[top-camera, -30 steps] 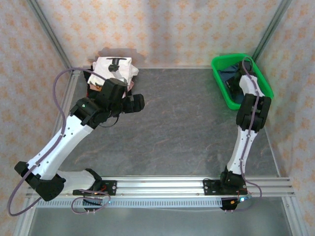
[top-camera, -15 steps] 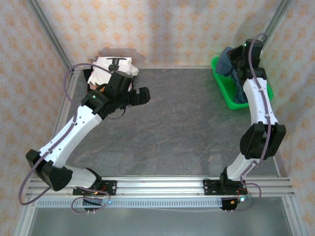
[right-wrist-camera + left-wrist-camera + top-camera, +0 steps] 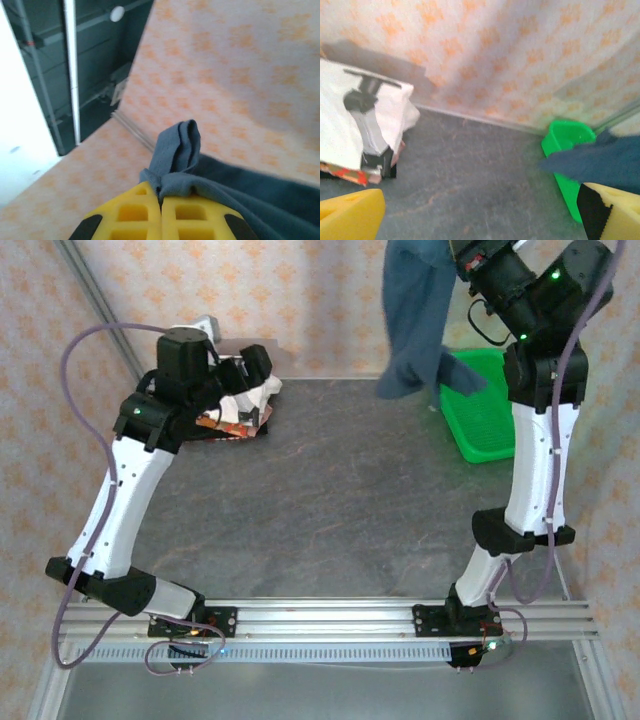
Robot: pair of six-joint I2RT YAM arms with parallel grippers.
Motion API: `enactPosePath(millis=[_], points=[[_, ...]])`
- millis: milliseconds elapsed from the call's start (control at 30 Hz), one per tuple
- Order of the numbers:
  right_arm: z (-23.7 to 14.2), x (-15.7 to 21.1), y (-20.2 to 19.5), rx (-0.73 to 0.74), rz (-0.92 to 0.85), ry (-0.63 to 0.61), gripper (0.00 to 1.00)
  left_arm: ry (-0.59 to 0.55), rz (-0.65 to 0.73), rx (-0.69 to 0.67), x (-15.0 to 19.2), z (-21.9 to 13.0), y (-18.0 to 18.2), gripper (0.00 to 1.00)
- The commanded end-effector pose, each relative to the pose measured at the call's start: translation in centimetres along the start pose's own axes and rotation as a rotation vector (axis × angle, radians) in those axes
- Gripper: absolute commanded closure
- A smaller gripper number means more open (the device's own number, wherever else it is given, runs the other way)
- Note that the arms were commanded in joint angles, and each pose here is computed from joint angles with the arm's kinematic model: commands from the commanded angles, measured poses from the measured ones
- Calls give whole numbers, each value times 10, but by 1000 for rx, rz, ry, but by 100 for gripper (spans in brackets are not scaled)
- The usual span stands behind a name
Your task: Fold and stack the t-shirts
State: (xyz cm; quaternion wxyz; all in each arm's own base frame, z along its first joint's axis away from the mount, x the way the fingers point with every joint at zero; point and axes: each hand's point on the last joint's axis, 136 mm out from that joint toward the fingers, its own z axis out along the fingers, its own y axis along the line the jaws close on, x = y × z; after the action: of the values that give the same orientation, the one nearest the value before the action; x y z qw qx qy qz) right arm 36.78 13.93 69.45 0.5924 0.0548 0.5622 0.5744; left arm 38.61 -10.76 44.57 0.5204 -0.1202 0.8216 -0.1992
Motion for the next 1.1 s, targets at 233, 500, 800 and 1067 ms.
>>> enactPosePath(millis=[233,500,800,1067], points=[[22,50,-49,57,215,197,100,-139,88,-50,-39,-51,15,0],[-25,187,-206,468,355,458,100,23,71,-91,36,-36,49,0],[-144,257,-335,957,257,514,100,308,25,-141,166,-21,92,0],[-226,252,-379,1232,217,464,100,535,-43,-218,253,2,120,2]])
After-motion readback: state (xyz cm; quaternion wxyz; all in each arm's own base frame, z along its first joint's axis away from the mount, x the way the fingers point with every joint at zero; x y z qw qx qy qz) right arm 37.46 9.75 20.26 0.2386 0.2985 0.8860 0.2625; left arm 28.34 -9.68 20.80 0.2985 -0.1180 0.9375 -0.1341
